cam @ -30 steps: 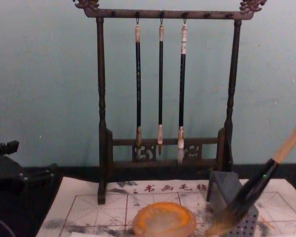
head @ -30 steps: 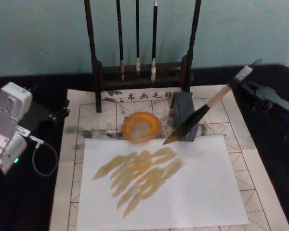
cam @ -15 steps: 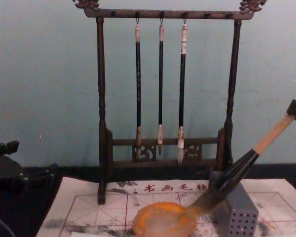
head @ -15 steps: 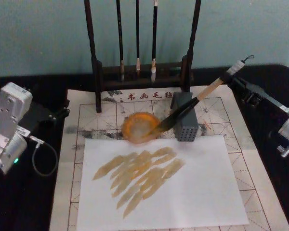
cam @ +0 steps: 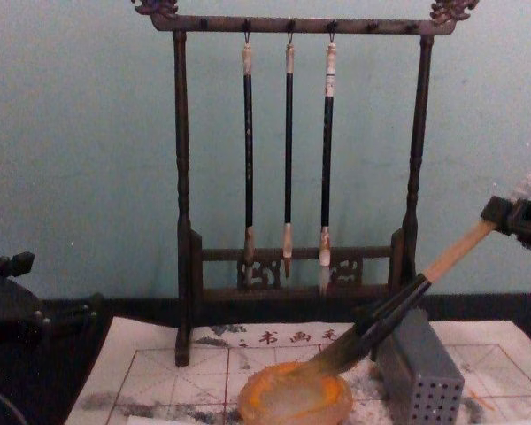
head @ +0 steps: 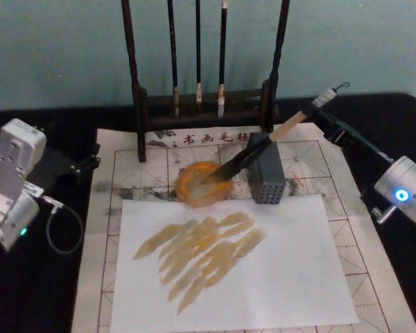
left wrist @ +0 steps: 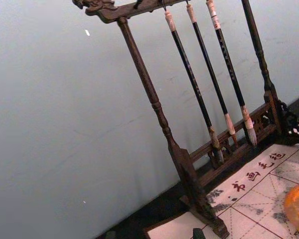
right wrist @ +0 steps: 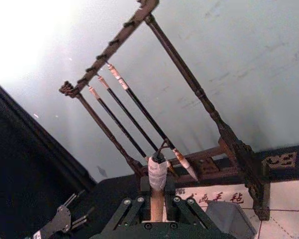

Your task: Pick up the brush from the inkstone, write on the paper, then place the brush back to its original position.

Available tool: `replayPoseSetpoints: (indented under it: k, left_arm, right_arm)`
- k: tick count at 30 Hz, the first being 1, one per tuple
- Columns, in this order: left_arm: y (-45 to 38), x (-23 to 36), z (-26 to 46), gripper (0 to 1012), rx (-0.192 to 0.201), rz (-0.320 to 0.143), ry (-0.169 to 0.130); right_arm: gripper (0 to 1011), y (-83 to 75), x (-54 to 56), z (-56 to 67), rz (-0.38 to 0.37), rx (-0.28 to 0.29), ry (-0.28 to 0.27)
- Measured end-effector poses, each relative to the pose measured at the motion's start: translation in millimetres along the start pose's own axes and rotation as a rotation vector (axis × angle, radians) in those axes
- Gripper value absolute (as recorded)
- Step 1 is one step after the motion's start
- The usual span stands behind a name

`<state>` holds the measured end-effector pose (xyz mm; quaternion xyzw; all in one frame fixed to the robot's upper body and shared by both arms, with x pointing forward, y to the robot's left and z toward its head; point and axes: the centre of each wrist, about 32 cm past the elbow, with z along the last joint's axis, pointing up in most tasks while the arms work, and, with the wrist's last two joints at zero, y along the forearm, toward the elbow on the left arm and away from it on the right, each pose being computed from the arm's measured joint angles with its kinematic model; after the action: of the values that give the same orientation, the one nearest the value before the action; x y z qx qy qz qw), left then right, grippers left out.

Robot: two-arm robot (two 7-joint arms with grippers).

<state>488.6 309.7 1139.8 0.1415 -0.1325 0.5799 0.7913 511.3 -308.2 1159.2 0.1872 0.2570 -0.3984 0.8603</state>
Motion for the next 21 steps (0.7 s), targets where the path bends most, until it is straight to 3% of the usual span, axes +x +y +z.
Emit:
replayPoseSetpoints:
  k: [21]
  left_arm:
    - [0.0, 0.0, 0.0, 1001, 0.0, 0.0, 0.0]
  right_arm:
    - [178, 24.1, 2.6, -30.6, -0.09, 0.044, 0.113]
